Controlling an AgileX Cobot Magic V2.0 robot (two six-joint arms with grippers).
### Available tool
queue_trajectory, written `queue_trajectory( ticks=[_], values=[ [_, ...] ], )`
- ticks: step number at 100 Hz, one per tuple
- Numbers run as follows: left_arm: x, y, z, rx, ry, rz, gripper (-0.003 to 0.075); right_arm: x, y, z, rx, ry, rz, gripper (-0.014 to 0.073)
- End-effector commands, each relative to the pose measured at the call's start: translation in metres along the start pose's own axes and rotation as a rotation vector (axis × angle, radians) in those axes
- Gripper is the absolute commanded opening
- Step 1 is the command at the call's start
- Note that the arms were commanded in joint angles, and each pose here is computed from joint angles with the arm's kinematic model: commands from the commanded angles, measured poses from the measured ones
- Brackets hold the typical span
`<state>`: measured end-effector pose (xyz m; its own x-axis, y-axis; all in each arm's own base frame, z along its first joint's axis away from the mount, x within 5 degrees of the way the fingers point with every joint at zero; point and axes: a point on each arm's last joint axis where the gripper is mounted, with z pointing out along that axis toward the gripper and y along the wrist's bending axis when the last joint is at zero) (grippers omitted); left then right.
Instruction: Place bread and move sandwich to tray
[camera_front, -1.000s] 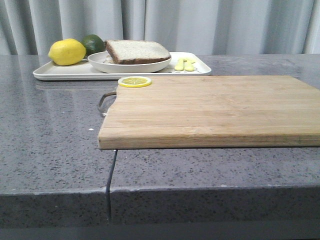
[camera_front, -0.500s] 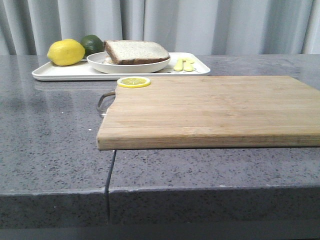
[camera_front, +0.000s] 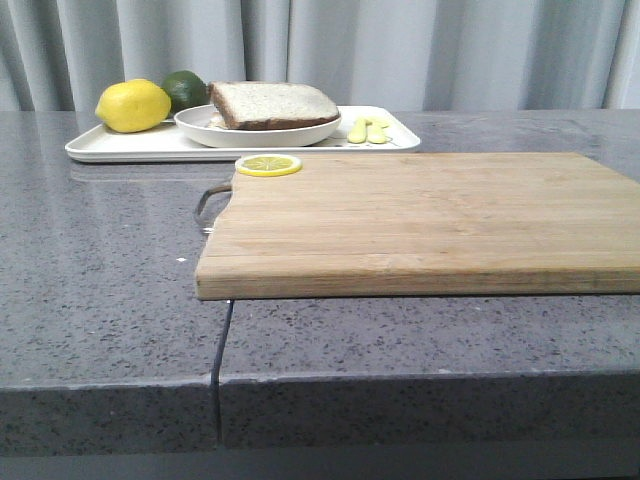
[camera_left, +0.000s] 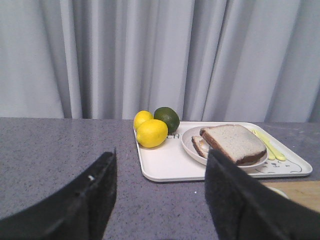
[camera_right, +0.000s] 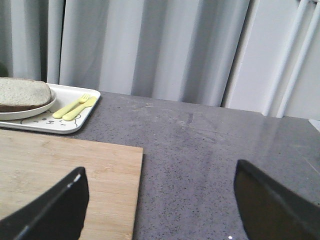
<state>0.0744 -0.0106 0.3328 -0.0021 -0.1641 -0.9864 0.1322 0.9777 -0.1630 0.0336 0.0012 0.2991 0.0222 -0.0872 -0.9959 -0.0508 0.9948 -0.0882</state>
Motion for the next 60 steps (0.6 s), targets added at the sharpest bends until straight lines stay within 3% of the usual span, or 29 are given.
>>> queue_trajectory(
  ticks=[1,41,50,60],
  values=[
    [0.001,0.000,-0.015,0.011,-0.109,-0.004,0.0367,-0.006,-0.001,-0.006,0.014,-0.075,-0.022,0.0593],
    [0.041,0.006,-0.025,0.014,-0.086,-0.033,0.0367,0.003,0.000,-0.007,0.011,-0.019,-0.022,0.0584],
    [0.042,0.006,-0.024,0.013,-0.082,-0.033,0.0341,0.003,0.000,-0.007,0.011,-0.019,-0.022,0.0514],
    [0.042,0.006,-0.024,0.013,-0.082,-0.033,0.0250,0.003,0.000,-0.007,0.011,-0.019,-0.022,0.0349]
  ],
)
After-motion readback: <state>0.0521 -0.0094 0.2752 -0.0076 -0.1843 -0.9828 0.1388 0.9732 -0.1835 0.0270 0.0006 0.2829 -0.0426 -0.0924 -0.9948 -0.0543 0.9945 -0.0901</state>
